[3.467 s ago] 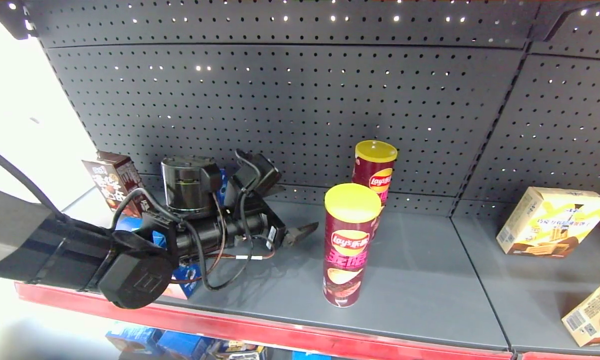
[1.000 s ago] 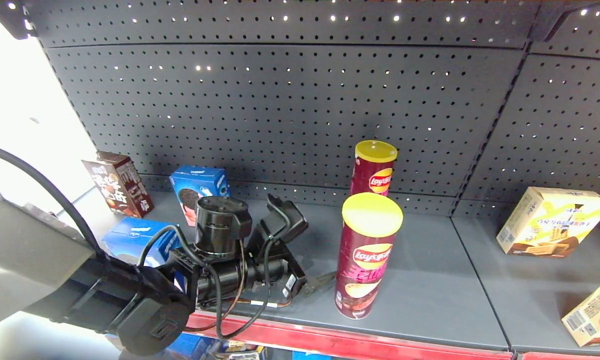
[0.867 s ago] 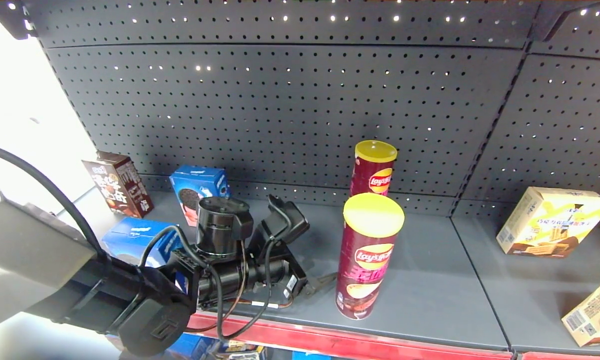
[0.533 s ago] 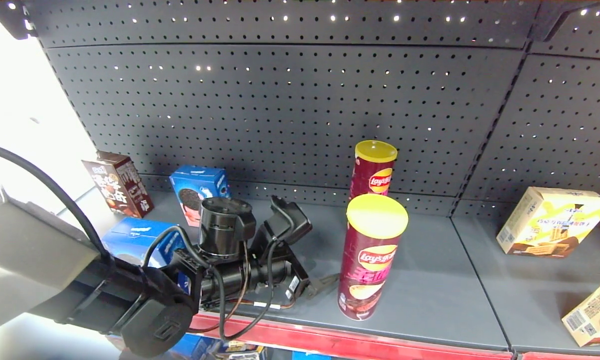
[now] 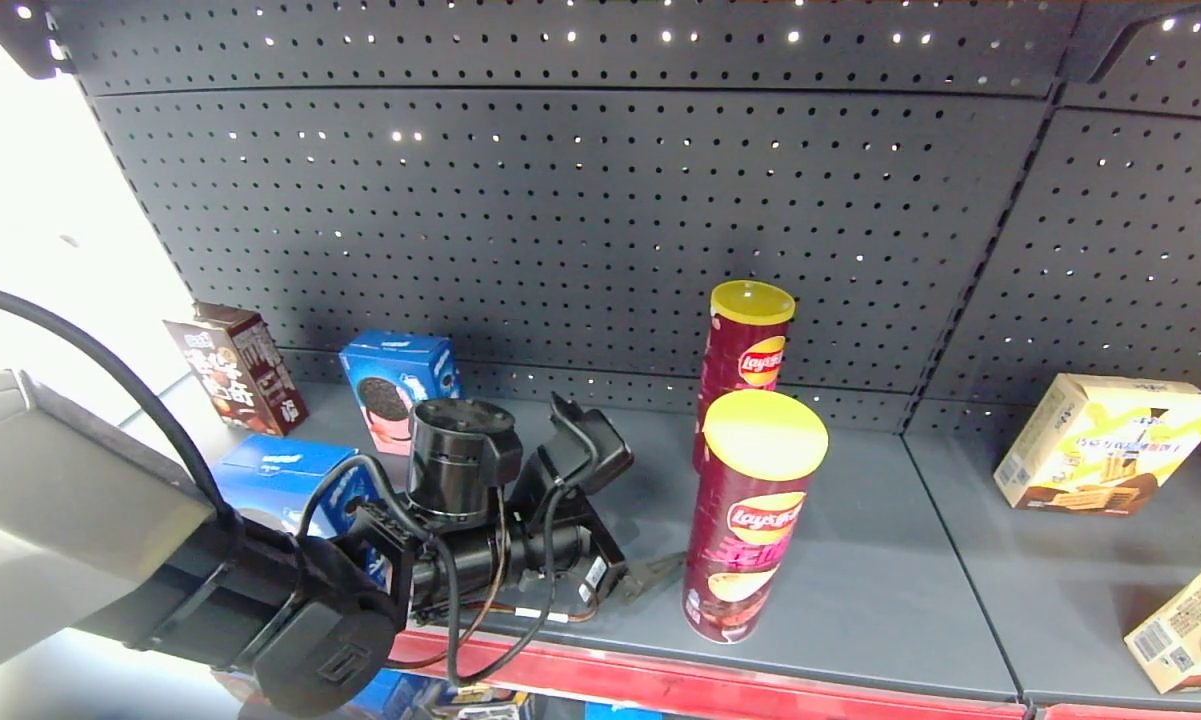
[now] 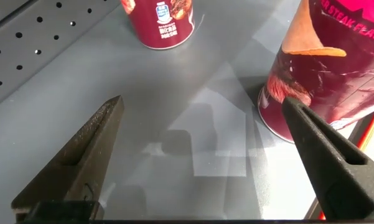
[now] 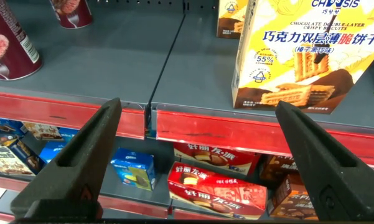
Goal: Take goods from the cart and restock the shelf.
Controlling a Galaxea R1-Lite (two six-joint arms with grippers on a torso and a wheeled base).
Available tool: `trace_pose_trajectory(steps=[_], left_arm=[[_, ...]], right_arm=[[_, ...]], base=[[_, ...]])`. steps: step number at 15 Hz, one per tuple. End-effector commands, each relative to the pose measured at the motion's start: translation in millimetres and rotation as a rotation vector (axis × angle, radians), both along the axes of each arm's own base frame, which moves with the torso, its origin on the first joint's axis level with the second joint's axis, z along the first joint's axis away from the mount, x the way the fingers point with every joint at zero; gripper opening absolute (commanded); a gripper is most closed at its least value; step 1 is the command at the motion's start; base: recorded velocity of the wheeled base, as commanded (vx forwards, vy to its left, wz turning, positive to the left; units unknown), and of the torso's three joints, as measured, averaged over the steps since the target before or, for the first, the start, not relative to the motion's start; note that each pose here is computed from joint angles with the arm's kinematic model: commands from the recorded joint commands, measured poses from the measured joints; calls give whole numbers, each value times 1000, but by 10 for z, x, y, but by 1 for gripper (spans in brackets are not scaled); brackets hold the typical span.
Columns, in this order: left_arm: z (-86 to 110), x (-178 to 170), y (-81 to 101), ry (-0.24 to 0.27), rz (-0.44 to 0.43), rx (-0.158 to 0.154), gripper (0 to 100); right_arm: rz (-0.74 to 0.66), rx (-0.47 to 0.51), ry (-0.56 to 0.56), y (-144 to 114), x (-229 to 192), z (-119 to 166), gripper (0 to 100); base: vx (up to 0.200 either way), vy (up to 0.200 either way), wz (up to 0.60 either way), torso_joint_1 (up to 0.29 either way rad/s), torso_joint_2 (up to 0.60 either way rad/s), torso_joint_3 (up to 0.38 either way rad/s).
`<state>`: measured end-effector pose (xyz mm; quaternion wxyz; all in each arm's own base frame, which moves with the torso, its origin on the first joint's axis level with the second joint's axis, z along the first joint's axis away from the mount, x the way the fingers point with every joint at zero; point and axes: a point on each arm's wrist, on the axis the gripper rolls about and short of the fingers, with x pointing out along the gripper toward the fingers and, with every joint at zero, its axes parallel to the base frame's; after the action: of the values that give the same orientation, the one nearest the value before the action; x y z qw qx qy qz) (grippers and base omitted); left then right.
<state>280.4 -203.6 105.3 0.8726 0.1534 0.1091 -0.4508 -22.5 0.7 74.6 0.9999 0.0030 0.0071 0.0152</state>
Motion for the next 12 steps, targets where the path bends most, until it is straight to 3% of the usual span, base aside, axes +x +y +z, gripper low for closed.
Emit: trace_pose_trajectory(steps=[1,9,11,12], left_arm=[[-3,0,-6,0,-2,0,100],[13,23,43,0,18,-3,100],[116,142,178,-33,77,-22,100],[389,222,249,-114,130,-70,100]], right_arm=[[0,0,1,0,1,0,100],[0,0,0,0,0,0,100],[0,0,1,0,1,0,100],[0,0,1,0,1,0,100]], base=[[0,0,0,0,0,0],[0,0,0,0,0,0],[0,0,0,0,0,0],[0,0,0,0,0,0]])
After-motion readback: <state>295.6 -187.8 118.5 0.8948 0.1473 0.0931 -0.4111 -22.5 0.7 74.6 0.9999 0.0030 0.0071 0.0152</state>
